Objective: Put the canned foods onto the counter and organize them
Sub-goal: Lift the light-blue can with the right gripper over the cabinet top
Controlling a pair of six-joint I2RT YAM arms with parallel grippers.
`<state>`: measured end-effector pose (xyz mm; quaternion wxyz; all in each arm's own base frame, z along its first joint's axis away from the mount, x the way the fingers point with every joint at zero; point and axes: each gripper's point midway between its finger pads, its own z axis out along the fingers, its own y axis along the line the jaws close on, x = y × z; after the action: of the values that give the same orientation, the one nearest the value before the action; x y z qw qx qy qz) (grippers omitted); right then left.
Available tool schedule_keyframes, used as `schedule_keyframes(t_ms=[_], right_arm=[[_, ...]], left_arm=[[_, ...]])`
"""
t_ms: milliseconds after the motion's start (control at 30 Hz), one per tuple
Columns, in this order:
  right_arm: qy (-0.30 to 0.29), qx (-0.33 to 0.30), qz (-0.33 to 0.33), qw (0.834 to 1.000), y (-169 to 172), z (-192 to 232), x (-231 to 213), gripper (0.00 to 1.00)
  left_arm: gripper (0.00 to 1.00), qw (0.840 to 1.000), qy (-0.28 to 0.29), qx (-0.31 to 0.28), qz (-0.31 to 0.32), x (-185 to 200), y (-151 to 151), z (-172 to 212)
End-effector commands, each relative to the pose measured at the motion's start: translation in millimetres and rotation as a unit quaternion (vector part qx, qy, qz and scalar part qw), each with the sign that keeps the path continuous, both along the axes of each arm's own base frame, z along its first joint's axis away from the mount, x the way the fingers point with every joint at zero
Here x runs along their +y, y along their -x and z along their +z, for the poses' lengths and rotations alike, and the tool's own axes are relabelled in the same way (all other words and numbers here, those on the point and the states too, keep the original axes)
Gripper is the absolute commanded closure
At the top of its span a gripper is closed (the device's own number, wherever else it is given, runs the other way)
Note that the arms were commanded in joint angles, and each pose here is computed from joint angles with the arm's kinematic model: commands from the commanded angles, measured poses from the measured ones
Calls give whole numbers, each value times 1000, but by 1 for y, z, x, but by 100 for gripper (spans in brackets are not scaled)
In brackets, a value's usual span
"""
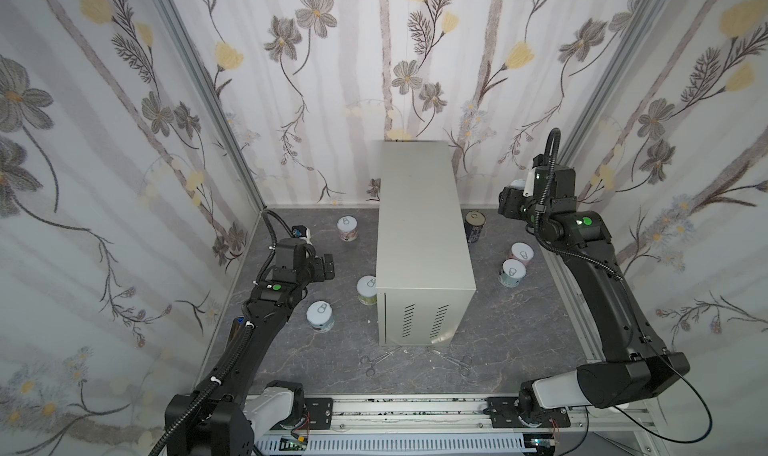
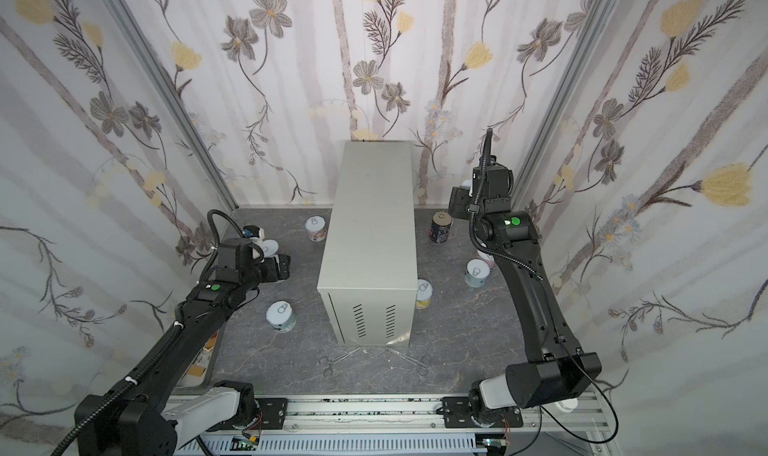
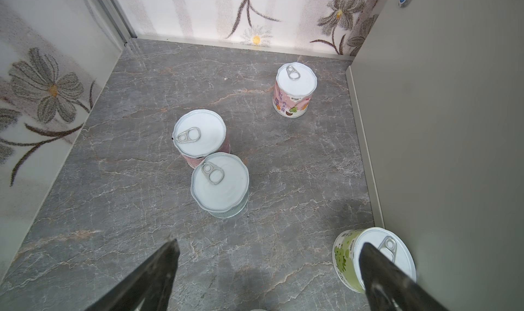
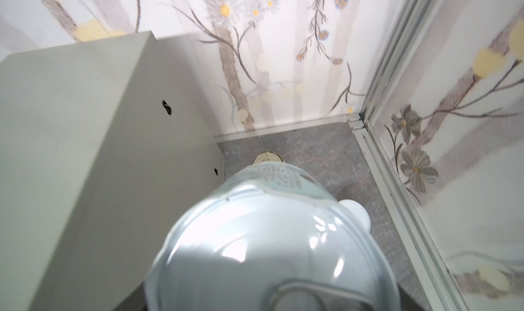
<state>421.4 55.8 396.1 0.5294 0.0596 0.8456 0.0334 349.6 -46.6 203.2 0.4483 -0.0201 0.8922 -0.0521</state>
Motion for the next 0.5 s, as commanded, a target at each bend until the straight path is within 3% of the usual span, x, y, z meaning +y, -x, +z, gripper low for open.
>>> schedule_keyframes(t_ms=[0,267,467], right_arm=[[-6,-83,42,996,-13,50,22,47],[-28,-129,93,987,-28,88,66,49],[-13,-102,152,983,-41,69,118,49]], left_arm=[[0,1000,-7,-12,-1,1,-3,4],[0,1000,-4,-9,-6,-2,-8,4],[0,1000,-10,-8,3,2,-9,1]])
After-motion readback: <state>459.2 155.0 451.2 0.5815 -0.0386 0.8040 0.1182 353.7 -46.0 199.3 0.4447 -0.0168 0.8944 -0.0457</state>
